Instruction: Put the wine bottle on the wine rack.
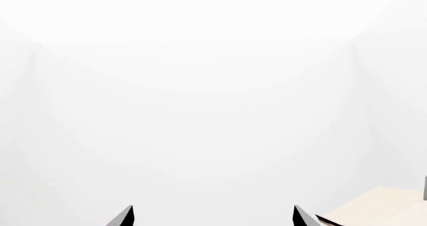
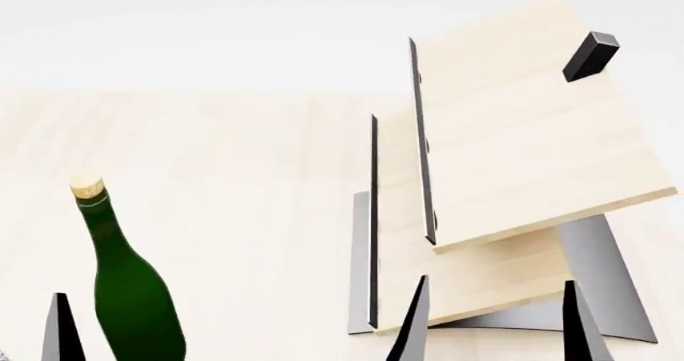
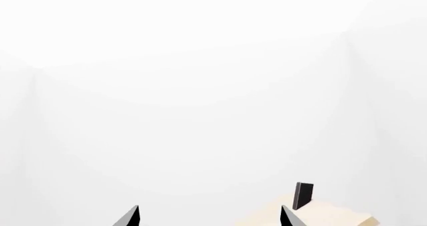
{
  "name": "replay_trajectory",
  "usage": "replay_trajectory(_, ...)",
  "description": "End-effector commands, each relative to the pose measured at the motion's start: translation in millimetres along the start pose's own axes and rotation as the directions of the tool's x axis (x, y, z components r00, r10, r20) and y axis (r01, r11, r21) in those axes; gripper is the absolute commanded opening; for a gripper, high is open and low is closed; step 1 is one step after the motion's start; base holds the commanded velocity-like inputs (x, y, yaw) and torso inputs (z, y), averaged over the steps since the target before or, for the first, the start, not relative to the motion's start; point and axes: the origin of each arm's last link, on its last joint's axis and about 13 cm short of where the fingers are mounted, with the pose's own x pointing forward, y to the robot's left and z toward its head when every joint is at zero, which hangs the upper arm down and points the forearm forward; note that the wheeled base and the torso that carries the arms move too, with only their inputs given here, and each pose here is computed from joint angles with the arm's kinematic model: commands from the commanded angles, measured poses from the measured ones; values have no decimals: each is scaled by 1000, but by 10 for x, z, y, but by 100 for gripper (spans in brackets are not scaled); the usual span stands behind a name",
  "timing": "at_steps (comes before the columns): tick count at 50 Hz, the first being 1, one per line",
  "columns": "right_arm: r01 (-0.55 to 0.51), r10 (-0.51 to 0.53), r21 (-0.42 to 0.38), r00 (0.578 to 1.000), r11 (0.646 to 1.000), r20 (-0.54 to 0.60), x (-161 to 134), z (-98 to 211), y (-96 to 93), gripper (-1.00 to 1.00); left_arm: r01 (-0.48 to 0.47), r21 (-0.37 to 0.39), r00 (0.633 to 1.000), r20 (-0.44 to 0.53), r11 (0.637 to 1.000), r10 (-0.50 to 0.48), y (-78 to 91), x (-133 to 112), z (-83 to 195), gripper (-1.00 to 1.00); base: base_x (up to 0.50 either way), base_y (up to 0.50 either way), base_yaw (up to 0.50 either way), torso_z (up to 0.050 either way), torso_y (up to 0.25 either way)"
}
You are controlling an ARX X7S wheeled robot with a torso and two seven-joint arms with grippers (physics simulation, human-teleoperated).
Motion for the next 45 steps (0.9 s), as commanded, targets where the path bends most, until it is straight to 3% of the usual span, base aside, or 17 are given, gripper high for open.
replay_trajectory(1,-8,8,-2,1000,1000,-8,-5,-8,11,100,0,1,1000,-2,1000,0,1,-3,-5,100,0,0,0,0,0)
replay_trajectory(15,3,-5,-36,998,999,-60,39,-55,30,100,-1,2,1000,4,1000,1,4,0,17,100,0,0,0,0,0)
replay_trajectory(17,1,-1,-8,998,1000,-69,65,-36,31,100,-4,3,1000,7,1000,4,11,1,25,100,0,0,0,0,0)
replay_trajectory(27,-44,37,-107,997,993,-68,445,-33,140,100,-11,5,1000,28,1000,11,23,-13,106,100,0,0,0,0,0)
replay_trajectory(45,-120,122,-125,993,985,6,1076,255,265,100,-18,9,999,47,1000,18,38,-21,174,100,0,0,0,0,0)
